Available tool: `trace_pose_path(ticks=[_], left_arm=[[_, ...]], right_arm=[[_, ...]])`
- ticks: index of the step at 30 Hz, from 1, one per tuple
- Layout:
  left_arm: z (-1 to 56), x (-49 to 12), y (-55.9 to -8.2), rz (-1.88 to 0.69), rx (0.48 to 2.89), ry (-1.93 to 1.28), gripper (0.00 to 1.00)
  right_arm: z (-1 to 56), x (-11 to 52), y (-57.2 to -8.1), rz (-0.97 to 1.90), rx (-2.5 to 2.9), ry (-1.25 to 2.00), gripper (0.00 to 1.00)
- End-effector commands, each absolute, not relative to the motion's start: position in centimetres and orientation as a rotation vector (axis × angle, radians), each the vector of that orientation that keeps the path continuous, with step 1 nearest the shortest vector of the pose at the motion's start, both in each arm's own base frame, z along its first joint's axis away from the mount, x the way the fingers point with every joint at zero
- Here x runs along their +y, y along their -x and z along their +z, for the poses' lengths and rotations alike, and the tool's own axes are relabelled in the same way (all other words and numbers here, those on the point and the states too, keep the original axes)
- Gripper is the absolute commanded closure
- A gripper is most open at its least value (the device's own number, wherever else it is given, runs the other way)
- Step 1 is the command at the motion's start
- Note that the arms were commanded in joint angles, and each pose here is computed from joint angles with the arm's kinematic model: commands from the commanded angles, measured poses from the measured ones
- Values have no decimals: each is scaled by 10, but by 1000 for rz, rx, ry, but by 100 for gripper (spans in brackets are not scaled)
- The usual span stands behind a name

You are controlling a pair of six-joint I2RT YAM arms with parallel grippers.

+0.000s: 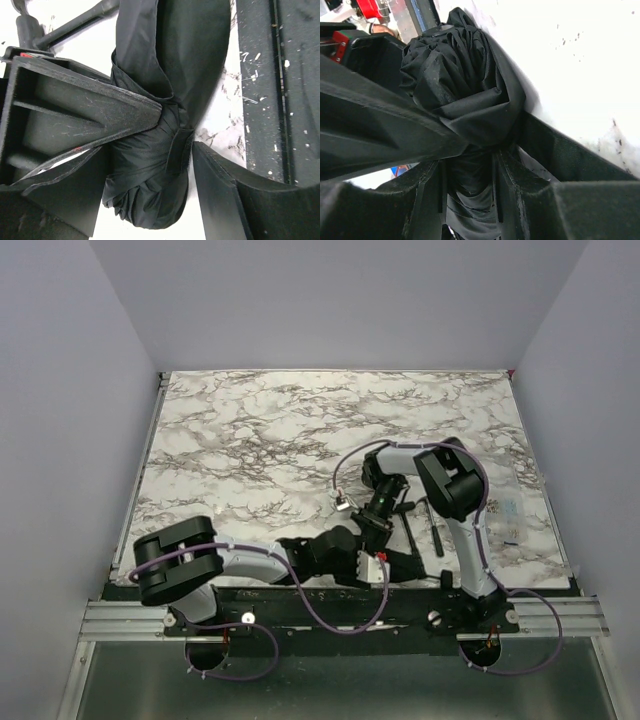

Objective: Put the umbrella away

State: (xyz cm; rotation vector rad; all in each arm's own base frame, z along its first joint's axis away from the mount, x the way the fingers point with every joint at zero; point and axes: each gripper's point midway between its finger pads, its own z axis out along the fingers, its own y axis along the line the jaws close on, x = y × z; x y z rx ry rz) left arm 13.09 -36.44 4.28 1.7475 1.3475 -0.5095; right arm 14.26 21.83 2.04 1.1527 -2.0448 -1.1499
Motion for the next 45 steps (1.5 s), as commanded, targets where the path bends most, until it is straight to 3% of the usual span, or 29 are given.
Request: trace_pose_path(ticks=[1,5,7,10,17,27,32,38,45], left_arm=[[27,-366,-141,-427,1388,-1784,41],[11,-363,-133,-466,1510,-1790,72],[3,-358,-130,-485,1580,-1770,87],[-9,-349,-126,-512,1691,-1733,98],[-34,-322,-126,-560,1986,-1593,100],[-48,-291,-146,-760,2410,-1232,100],[-56,-286,-145,-852,2567,-1135,100],[-65,-283,-144,-920,2686,-1036,100],[-69,-283,-145,-974,2726,-982,100]], right_arm=[[-81,183,-203,-707,-2147,-1677,76],[-72,193,-215,-730,-2183,-1721,70],[-61,202,-227,-746,-2214,-1757,62],[-30,219,-256,-809,-2293,-1828,48],[72,232,-332,-879,-2526,-1998,29],[188,187,-396,-817,-2939,-2243,23],[215,195,-353,-954,-2746,-2734,1],[177,206,-257,-1357,-1993,-3152,0],[122,200,-235,-1223,-1884,-3192,0]])
